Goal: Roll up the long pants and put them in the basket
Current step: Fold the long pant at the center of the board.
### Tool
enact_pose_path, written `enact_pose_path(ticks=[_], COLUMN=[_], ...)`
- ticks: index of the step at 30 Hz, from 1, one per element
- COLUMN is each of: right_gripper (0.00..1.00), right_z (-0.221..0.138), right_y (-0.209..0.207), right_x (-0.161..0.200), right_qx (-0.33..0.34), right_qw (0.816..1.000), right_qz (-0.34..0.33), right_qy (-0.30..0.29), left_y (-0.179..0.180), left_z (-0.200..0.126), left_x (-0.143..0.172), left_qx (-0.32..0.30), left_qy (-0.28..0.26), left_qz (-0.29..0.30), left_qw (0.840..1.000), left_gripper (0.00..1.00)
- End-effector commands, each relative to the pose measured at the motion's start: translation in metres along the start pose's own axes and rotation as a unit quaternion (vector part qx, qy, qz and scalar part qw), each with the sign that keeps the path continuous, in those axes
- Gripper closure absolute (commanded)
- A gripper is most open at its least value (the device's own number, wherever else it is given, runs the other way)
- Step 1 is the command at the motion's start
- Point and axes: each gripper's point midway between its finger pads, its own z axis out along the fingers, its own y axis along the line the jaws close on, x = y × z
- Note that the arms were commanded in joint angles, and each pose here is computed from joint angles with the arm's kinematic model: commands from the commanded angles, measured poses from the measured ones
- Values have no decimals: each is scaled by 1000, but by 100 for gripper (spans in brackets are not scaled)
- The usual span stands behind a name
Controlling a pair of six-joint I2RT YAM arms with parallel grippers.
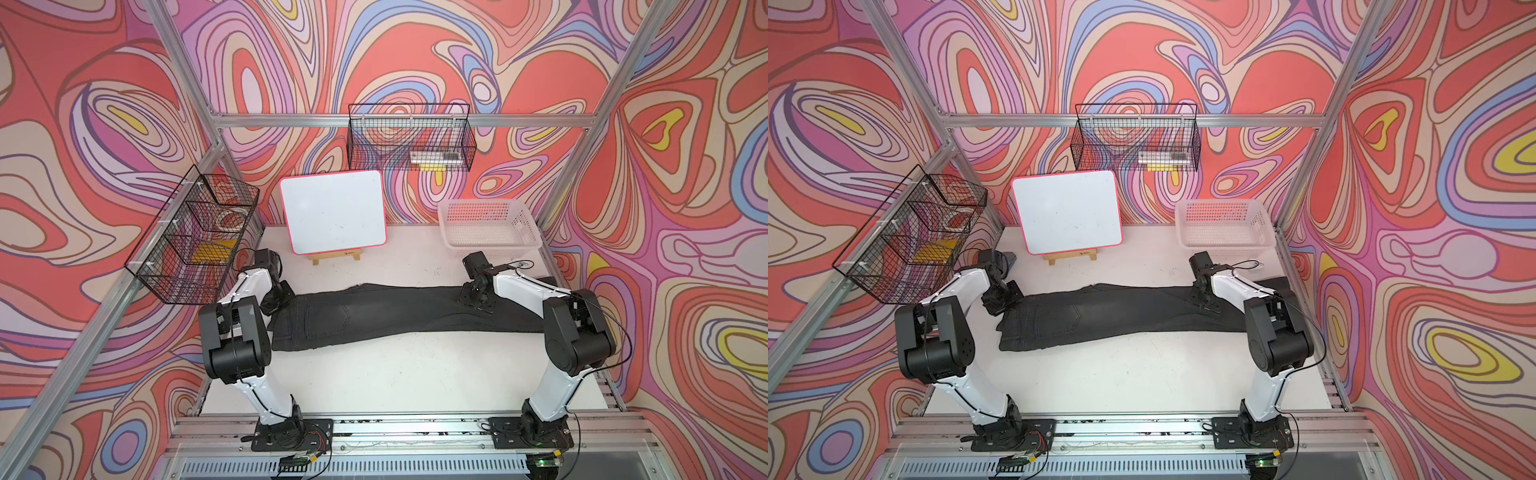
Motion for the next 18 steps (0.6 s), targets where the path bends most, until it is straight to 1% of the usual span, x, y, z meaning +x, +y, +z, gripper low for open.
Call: enact_pose_path(ticks=[1,4,8,13,15,18], right_gripper=[33,33,34,34,34,33], right_z=[-2,1,3,4,6,6], right_y=[4,7,12,9,2,-17], right_x=[-2,-4,-6,-3,2,9], right_qx=[1,-1,-8,-6,6,20], right_qw=[1000,1000,1000,1000,1000,1000], right_qz=[-9,-14,-16,-23,-21,1], right_qy=[1,4,6,8,11,13], left_y=[-5,-5,-7,-6,-7,-8], left_z=[-45,-57,-52,-42,-36,-32], left_x=[-16,-21,-29,-54,-61,-71], left_qx=[18,14,4,-18,-25,-33], left_qy=[-31,-30,-19,-48,-53,-63], left_qz=[-16,-21,-28,-61,-72,-74], left_qw=[999,999,999,997,996,995], left_gripper=[100,100,100,100,95,73])
